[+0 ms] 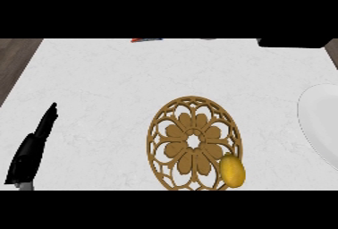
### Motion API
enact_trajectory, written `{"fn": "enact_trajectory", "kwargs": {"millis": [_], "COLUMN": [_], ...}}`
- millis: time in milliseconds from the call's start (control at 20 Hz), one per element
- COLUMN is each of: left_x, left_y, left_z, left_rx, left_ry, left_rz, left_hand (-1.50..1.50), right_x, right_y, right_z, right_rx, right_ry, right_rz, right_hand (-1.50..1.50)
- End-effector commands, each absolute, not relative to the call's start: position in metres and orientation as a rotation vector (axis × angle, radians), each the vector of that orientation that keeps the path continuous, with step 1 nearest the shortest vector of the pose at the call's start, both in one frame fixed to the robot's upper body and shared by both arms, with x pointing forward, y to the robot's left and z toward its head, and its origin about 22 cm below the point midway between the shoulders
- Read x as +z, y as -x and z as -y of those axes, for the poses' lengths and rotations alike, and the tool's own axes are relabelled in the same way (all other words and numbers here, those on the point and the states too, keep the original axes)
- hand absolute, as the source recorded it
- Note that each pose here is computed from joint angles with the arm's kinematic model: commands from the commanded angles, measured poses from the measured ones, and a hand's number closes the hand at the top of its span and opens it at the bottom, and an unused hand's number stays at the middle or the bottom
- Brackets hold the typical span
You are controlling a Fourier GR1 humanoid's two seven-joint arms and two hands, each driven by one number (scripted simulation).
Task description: Pick the squash from the placemat and place it in the plate
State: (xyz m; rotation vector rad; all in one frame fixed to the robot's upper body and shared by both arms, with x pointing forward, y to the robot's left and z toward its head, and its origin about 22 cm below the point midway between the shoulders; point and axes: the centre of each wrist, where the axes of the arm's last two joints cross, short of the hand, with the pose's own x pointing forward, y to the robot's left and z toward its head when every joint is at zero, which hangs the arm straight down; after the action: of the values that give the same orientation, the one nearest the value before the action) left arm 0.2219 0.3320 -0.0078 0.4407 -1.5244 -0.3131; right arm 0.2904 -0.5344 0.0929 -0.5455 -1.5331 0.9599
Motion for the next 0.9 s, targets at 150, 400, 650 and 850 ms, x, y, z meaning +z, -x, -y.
{"fn": "enact_trajectory", "kwargs": {"millis": [150, 400, 650, 850], "left_x": [-0.003, 0.0, -0.006, -0.007], "left_y": [-0.222, -0.235, -0.22, -0.217], "left_z": [-0.353, -0.336, -0.32, -0.33], "left_rx": [-0.32, -0.302, -0.303, -0.302], "left_ry": [-0.459, -0.461, -0.448, -0.431], "left_rz": [1.527, 1.531, 1.539, 1.539], "left_hand": [0.0, 0.0, 0.0, 0.0], "right_x": [0.069, 0.08, 0.099, 0.109], "right_y": [-0.298, -0.306, -0.293, -0.274], "right_z": [0.526, 0.527, 0.55, 0.57], "right_rx": [0.881, 0.709, 0.411, 0.241], "right_ry": [0.419, 0.345, 0.385, 0.398], "right_rz": [1.493, 1.659, 1.719, 1.696], "right_hand": [-1.5, -1.5, -1.5, -1.5]}}
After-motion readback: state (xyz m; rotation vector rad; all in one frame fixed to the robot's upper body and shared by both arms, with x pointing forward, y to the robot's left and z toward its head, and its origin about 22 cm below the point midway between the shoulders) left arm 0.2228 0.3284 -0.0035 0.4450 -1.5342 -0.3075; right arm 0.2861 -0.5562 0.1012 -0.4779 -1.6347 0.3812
